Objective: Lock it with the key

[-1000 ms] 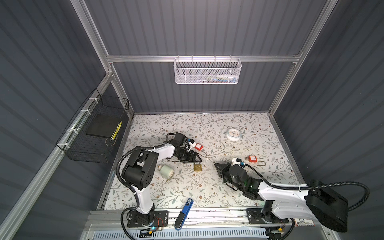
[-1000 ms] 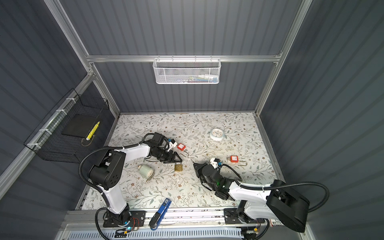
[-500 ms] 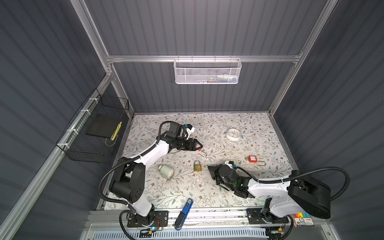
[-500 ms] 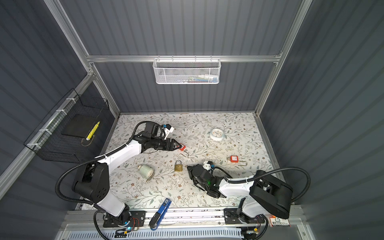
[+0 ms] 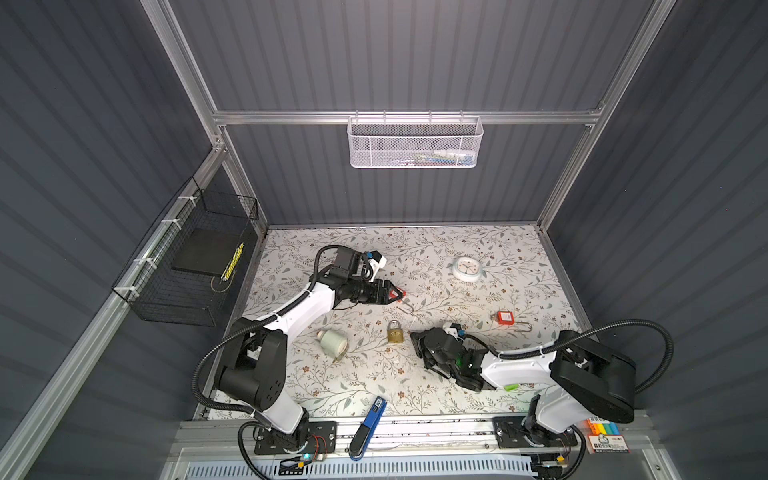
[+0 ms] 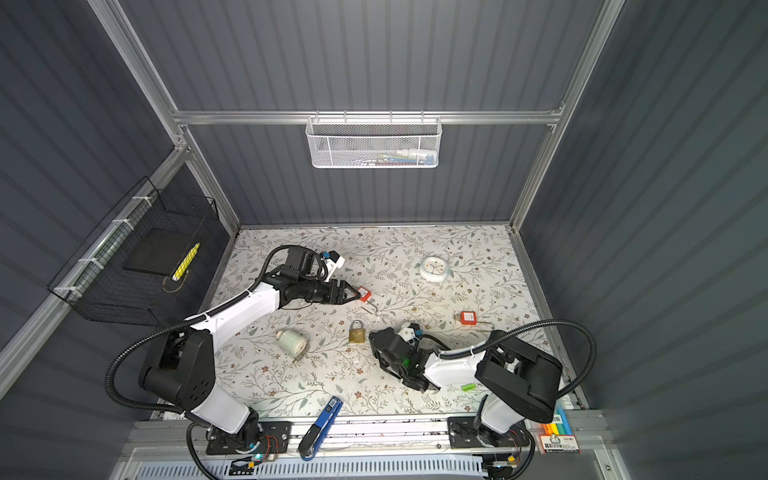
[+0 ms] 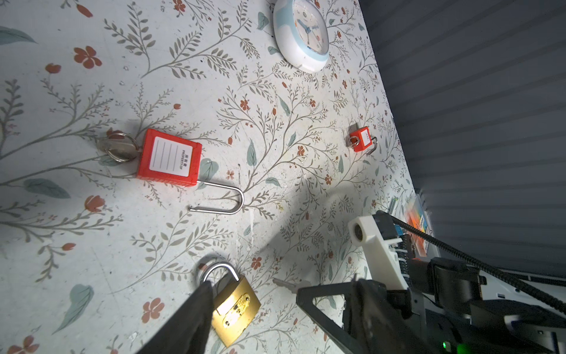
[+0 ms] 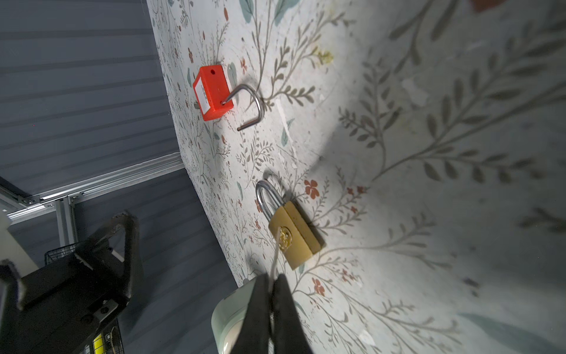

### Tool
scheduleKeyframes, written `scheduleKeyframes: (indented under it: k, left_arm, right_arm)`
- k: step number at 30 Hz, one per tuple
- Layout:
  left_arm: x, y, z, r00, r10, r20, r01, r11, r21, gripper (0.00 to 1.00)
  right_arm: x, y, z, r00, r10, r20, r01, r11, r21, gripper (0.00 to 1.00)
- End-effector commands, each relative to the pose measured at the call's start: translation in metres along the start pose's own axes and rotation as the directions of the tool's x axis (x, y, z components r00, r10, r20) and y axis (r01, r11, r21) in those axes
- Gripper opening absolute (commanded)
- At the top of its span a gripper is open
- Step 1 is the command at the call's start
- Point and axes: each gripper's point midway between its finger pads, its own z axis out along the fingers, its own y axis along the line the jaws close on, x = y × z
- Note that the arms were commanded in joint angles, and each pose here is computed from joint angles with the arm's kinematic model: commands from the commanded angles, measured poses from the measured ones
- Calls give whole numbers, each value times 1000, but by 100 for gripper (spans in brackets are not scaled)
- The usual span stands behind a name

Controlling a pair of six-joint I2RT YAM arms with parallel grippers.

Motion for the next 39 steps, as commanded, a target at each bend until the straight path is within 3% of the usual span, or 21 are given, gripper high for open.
scheduleKeyframes:
  k: [1, 17, 29, 39]
  left_arm:
    - [5, -1, -6, 1000, -3, -9, 3, 1000, 26, 73]
    - [7, 6, -10, 1000, -30, -5, 30, 999, 41, 73]
    - [10, 9, -16, 999, -43, 2, 42, 998, 36, 73]
    - [14, 10, -17, 999, -52, 6, 52, 998, 35, 73]
  right_arm:
    - [0, 4, 7, 1000, -17, 23, 18, 1000, -25, 0]
    - [-8, 4, 21, 995, -54, 79, 55, 998, -12, 0]
    - [-10, -11, 27, 997, -13, 82, 11, 999, 34, 0]
    - [-10, -22, 22, 996, 17, 85, -25, 996, 88, 32]
